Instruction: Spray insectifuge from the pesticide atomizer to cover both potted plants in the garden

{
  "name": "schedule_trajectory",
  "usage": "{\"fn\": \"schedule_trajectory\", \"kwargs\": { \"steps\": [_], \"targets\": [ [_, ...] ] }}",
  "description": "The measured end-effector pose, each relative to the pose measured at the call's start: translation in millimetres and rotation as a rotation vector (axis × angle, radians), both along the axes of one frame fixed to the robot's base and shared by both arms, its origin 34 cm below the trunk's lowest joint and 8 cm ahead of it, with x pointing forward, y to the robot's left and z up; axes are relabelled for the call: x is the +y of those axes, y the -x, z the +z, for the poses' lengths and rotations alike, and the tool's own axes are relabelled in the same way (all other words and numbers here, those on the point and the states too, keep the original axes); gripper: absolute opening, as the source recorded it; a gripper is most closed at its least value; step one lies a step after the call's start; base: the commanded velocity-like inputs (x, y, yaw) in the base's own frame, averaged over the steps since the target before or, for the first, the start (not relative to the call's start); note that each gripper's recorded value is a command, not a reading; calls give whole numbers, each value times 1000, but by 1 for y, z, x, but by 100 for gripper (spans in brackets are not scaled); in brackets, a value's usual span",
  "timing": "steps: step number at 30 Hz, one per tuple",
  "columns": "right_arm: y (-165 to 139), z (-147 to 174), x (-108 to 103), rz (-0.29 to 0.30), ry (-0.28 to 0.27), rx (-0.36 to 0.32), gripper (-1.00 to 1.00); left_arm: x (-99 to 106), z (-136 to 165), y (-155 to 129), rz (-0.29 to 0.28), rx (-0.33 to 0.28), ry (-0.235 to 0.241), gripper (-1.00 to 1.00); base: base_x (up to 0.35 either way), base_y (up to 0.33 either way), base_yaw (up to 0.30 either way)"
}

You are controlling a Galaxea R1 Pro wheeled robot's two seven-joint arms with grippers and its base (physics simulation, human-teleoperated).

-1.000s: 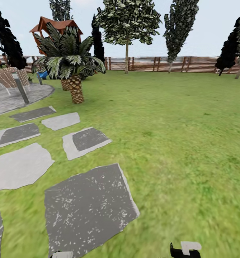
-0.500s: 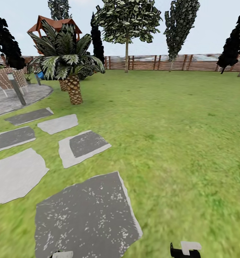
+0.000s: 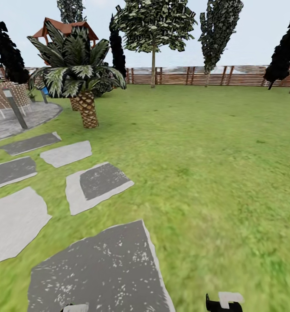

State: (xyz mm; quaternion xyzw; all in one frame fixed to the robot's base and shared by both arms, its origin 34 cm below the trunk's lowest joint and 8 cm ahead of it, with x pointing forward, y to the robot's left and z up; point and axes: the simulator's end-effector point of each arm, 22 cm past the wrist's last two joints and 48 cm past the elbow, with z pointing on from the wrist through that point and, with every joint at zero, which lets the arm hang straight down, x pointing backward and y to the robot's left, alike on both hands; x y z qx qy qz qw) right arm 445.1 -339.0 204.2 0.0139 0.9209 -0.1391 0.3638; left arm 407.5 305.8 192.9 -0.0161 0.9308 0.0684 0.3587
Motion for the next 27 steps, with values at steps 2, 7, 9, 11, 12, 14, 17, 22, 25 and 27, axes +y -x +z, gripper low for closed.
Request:
{"fn": "schedule_trajectory", "kwargs": {
  "steps": [2,7,9,11,12,14,17,22,25,27],
  "targets": [
    [0,0,0,0,0,0,100,0,-1,1,1,2,0,-100,340,0,0],
    [0,0,0,0,0,0,100,0,-1,1,1,3,0,-100,340,0,0],
    [0,0,0,0,0,0,100,0,-1,1,1,3,0,-100,340,0,0],
    [0,0,0,0,0,0,100,0,-1,1,1,3,0,-100,340,0,0],
    [0,0,0,0,0,0,100,0,-1,1,1,3,0,-100,340,0,0],
    [0,0,0,0,0,0,100,0,-1,1,1,3,0,-100,340,0,0],
    [0,0,0,0,0,0,100,0,-1,1,1,3,0,-100,340,0,0],
    [0,0,0,0,0,0,100,0,-1,1,1,3,0,-100,340,0,0],
    [0,0,0,0,0,0,100,0,-1,1,1,3,0,-100,340,0,0],
    [0,0,0,0,0,0,100,0,-1,1,1,3,0,-100,340,0,0]
  ]
}}
